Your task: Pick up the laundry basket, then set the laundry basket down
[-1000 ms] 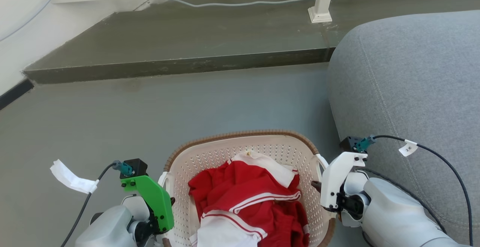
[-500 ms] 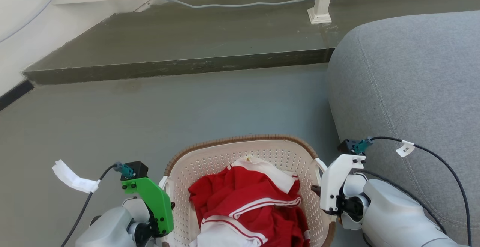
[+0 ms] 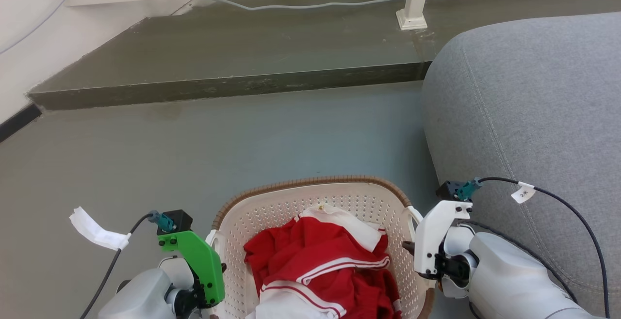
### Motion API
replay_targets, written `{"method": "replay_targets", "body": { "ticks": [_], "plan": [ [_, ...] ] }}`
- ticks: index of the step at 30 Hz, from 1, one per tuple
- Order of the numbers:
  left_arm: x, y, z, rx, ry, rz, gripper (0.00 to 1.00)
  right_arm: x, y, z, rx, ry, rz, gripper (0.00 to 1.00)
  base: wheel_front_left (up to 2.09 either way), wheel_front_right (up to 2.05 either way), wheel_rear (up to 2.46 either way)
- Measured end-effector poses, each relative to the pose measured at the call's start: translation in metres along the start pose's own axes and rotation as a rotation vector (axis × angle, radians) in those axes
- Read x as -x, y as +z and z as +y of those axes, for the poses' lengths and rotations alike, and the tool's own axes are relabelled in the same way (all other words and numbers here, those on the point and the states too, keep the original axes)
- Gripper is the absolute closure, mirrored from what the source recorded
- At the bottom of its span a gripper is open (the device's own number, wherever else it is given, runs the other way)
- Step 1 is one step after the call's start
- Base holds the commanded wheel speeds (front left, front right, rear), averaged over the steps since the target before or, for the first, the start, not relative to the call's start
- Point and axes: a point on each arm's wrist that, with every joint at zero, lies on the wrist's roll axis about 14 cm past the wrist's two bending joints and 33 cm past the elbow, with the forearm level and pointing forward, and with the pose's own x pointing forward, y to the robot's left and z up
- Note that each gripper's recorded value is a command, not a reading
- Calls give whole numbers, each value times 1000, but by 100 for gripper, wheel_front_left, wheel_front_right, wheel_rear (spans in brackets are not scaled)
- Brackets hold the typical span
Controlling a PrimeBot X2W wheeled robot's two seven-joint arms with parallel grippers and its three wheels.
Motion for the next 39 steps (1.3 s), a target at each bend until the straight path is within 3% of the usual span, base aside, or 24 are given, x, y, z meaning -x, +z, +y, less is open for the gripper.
{"method": "replay_targets", "body": {
  "ticks": [19,39],
  "plan": [
    [-4,-3,1,4,-2,16,100,-3,-3,-2,-14,4,14,100,0,0,0],
    [-42,26,27,19,-4,-21,100,-38,26,-11,-36,12,-58,100,0,0,0]
  ]
}}
